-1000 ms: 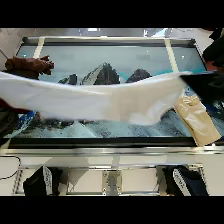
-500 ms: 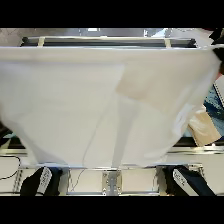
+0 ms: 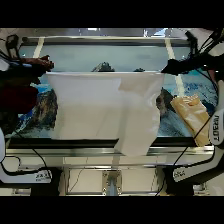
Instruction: Fold the shirts.
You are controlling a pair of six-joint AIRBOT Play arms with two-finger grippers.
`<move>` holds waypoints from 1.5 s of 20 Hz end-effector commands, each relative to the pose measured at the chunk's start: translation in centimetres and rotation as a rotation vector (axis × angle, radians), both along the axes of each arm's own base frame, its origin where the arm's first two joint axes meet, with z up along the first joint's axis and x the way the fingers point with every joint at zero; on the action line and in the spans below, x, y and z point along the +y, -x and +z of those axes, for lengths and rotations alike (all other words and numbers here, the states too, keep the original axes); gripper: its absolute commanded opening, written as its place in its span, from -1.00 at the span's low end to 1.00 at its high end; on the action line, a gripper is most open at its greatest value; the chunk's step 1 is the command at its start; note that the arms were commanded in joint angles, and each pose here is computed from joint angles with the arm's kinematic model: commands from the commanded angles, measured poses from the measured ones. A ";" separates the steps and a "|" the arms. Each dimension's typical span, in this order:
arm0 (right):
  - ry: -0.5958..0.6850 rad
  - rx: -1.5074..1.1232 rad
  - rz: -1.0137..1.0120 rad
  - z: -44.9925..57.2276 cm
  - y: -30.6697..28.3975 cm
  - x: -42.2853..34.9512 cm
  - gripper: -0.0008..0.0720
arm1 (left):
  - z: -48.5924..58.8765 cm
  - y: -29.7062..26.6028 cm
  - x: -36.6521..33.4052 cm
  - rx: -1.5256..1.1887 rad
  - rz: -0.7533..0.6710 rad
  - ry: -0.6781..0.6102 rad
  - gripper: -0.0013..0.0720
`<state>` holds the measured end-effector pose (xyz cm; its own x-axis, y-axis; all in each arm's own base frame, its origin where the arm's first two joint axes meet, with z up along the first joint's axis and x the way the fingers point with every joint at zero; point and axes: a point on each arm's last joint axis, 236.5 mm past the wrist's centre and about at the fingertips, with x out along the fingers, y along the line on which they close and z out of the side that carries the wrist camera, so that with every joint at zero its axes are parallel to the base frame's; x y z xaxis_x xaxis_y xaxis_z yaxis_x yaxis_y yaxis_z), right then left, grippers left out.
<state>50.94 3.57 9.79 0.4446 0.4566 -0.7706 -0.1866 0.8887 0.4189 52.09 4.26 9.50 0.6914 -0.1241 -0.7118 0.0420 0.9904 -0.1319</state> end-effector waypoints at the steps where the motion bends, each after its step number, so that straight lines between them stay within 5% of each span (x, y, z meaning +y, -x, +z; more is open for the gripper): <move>1: -0.009 -0.032 -0.091 -5.5 -5.2 0.1 -0.94 | -3.6 -4.4 -0.9 -0.064 0.028 -0.038 -0.94; 8: 0.240 0.148 0.045 -10.6 -0.8 -0.4 -0.94 | -9.1 0.3 0.2 0.217 -0.055 -0.166 -0.94; 17: 0.227 0.379 0.103 -19.9 6.1 2.1 -0.93 | -16.5 6.1 -1.3 0.515 -0.119 -0.132 -0.93; 18: 0.221 0.380 0.104 -19.7 6.1 2.2 -0.86 | -16.8 6.6 -1.5 0.539 -0.123 -0.122 -0.61; 19: 0.211 0.390 0.104 -19.3 6.3 2.4 -0.58 | -16.9 7.0 -1.6 0.557 -0.119 -0.113 0.42; 20: 0.204 0.406 0.117 -18.5 6.6 2.6 -0.08 | -16.6 7.1 -1.6 0.561 -0.098 -0.103 0.97; 26: 0.356 0.374 0.147 -8.5 10.6 -2.2 -0.01 | -7.3 9.3 2.8 0.431 0.097 -0.051 0.93; 30: 0.229 0.382 -0.014 -8.4 17.6 -4.9 -0.01 | -8.7 19.3 6.6 0.430 0.312 0.057 0.93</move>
